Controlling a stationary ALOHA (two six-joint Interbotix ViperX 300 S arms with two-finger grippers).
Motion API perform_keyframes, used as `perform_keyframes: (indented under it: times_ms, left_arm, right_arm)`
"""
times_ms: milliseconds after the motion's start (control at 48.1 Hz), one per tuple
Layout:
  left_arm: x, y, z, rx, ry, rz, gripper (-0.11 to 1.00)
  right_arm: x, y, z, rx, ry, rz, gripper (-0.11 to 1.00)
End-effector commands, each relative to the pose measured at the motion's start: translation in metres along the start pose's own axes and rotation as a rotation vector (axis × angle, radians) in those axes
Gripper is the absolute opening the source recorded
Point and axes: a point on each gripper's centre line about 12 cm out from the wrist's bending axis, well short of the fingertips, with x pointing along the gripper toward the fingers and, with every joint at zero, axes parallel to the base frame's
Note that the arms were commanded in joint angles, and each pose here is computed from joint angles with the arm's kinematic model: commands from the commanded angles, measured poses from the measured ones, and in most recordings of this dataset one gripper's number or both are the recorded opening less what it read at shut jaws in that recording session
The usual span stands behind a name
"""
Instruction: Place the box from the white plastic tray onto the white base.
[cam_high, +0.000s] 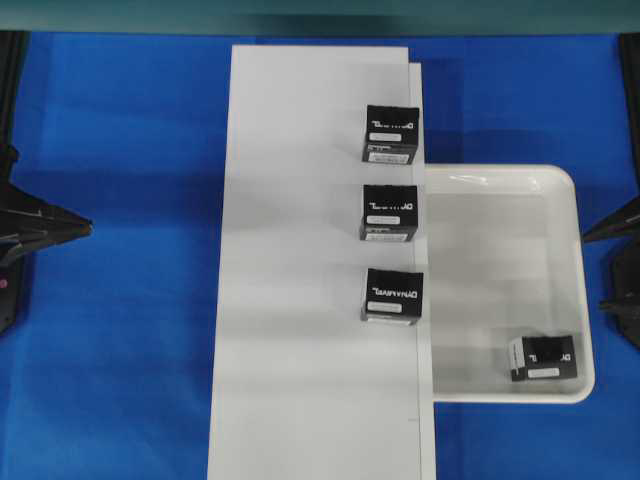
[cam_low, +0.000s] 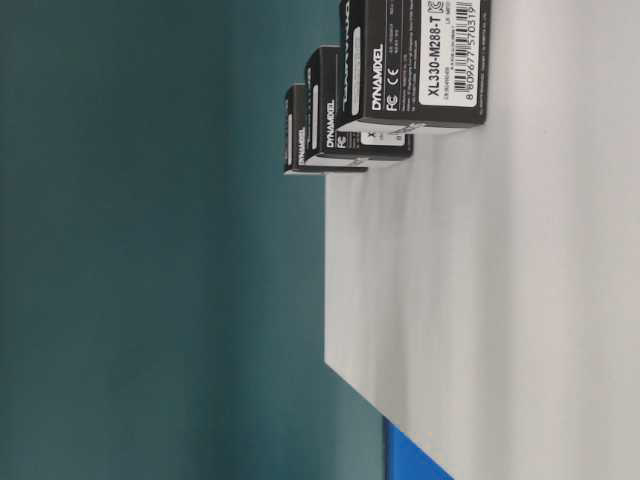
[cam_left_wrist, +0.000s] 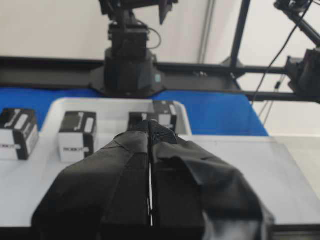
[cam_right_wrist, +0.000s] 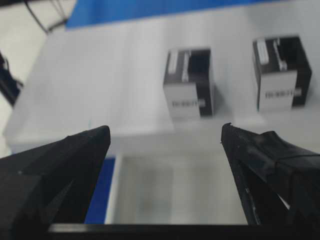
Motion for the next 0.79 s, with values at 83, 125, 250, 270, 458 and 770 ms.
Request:
perform_keyframes:
  times_ms: [83, 125, 250, 270, 458, 770]
  left_arm:
    - [0.002, -0.001, 0.009, 0.001, -0.023, -0.003, -0.05]
    - [0.002, -0.001, 0.009, 0.0, -0.02, -0.003, -0.05]
    - [0.0, -0.001, 0.01, 0.0, -0.018, -0.002, -0.05]
    - [0.0, -0.001, 0.011, 0.0, -0.021, -0.003, -0.05]
    - [-0.003, -0.001, 0.015, 0.0, -0.038, -0.003, -0.05]
    - [-0.004, -0.001, 0.013, 0.001, -0.018, -0.002, -0.05]
  right_arm:
    - [-0.005, 0.001, 0.006, 0.002, -0.018, 0.004, 0.97]
    - [-0.004, 0.001, 0.007, 0.0, -0.031, 0.003, 0.97]
    - [-0.004, 0.001, 0.011, -0.011, -0.065, 0.0, 0.97]
    - [-0.004, 0.001, 0.011, -0.012, -0.069, -0.001, 0.97]
    - [-0.003, 0.0, 0.014, -0.015, -0.112, -0.001, 0.97]
    - [-0.003, 0.0, 0.016, 0.004, -0.144, 0.006, 0.97]
